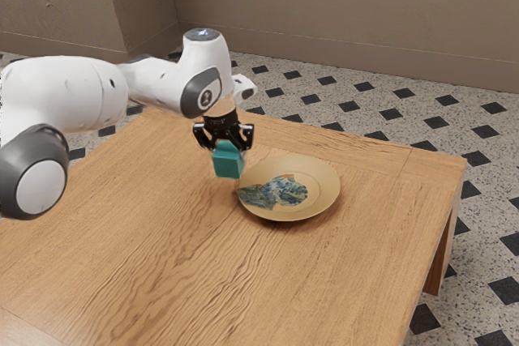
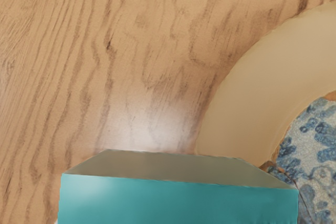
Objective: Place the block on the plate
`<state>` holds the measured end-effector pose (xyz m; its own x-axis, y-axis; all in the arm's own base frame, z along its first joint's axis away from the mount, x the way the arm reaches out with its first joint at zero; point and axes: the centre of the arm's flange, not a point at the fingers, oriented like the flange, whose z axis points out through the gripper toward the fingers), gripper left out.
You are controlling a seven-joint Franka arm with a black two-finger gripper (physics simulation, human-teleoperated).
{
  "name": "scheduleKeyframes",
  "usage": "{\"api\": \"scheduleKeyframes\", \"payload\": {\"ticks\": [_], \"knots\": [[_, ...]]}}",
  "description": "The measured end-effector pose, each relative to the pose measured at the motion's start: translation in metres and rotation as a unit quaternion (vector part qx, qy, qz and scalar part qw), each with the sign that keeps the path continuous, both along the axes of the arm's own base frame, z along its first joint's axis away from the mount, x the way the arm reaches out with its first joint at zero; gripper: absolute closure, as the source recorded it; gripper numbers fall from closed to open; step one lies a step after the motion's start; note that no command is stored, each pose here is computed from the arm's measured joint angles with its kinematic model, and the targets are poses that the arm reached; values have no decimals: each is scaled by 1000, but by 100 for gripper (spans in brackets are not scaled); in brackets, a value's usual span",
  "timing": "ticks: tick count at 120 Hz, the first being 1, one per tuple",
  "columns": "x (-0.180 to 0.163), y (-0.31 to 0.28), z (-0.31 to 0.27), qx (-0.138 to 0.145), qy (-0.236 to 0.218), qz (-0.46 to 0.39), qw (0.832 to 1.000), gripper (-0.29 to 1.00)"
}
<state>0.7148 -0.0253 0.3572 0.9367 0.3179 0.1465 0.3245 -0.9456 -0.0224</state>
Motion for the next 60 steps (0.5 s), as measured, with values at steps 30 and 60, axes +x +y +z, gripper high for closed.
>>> {"api": "scheduleKeyframes", "payload": {"ticks": [30, 60], "knots": [[42, -79, -28, -3, 4, -48, 999, 34], [52, -91, -58, -9, 24, -48, 999, 33]]}}
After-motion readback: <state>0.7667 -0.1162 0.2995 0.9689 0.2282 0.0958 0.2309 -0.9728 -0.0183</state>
